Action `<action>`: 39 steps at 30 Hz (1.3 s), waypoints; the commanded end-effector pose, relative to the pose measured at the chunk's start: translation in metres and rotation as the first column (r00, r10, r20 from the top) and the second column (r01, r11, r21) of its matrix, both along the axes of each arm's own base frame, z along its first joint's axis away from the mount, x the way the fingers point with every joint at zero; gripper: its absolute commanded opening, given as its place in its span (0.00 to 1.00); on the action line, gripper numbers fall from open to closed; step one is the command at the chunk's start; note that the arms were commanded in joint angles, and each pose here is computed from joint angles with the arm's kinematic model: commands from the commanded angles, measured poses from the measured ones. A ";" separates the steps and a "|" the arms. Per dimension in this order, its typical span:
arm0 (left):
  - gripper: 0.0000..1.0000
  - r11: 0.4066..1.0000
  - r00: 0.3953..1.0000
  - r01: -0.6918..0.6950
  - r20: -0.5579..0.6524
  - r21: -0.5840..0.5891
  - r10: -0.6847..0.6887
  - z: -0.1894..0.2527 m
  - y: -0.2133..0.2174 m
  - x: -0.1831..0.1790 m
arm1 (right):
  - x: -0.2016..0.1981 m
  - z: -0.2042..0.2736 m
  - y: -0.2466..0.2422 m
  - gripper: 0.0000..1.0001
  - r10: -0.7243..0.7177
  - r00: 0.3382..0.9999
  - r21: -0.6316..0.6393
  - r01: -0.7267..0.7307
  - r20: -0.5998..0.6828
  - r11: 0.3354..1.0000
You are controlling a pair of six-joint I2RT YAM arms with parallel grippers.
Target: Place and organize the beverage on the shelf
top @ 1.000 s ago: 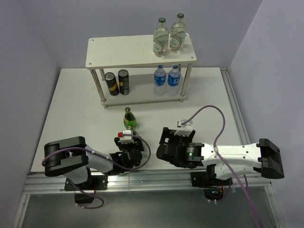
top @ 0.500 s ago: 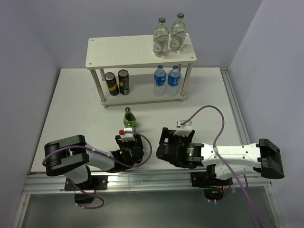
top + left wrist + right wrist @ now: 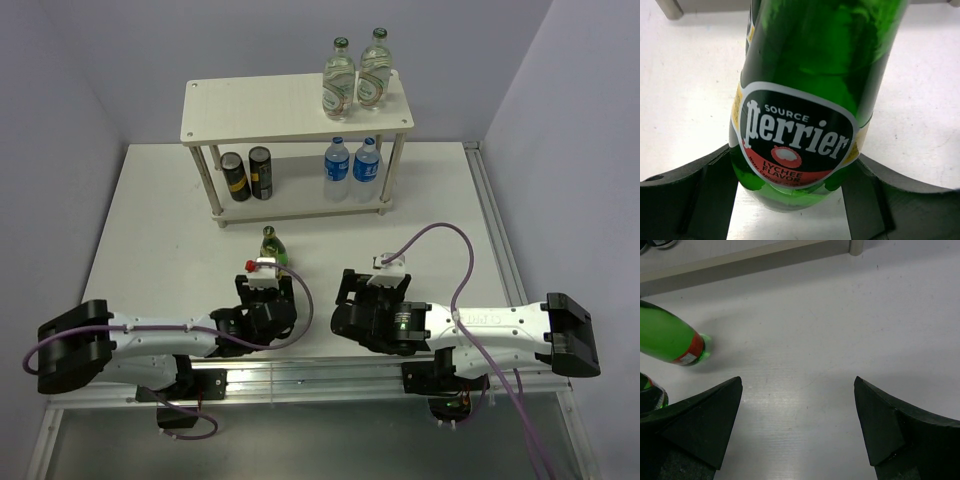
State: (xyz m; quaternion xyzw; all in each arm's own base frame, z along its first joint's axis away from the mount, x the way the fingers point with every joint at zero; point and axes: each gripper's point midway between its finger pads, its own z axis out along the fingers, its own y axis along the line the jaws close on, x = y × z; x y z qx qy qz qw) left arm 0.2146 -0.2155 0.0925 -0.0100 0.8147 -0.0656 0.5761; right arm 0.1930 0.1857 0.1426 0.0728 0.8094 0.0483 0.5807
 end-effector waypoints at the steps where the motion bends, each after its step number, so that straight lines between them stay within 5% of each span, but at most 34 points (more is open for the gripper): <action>1: 0.00 0.996 0.995 -0.041 0.091 -0.081 0.048 0.053 -0.004 0.011 | 0.004 0.007 -0.003 1.00 -0.023 0.999 0.034 0.021 0.035 0.999; 10: 0.00 0.995 0.987 -0.016 0.156 -0.096 0.031 0.109 -0.002 0.016 | 0.004 0.006 -0.004 1.00 -0.026 0.999 0.033 0.025 0.037 0.999; 17: 0.00 0.990 0.963 0.043 0.271 -0.136 -0.004 0.196 0.008 0.034 | 0.004 0.007 -0.004 1.00 -0.026 0.999 0.041 0.024 0.041 0.999; 29: 0.00 0.990 0.914 0.062 0.405 -0.126 -0.006 0.358 0.044 0.115 | 0.005 0.009 -0.008 1.00 -0.039 0.998 0.045 0.036 0.056 0.998; 39: 0.00 0.995 0.905 0.013 0.425 -0.095 0.029 0.408 0.073 0.189 | 0.005 0.011 -0.013 1.00 -0.047 0.997 0.057 0.044 0.064 0.997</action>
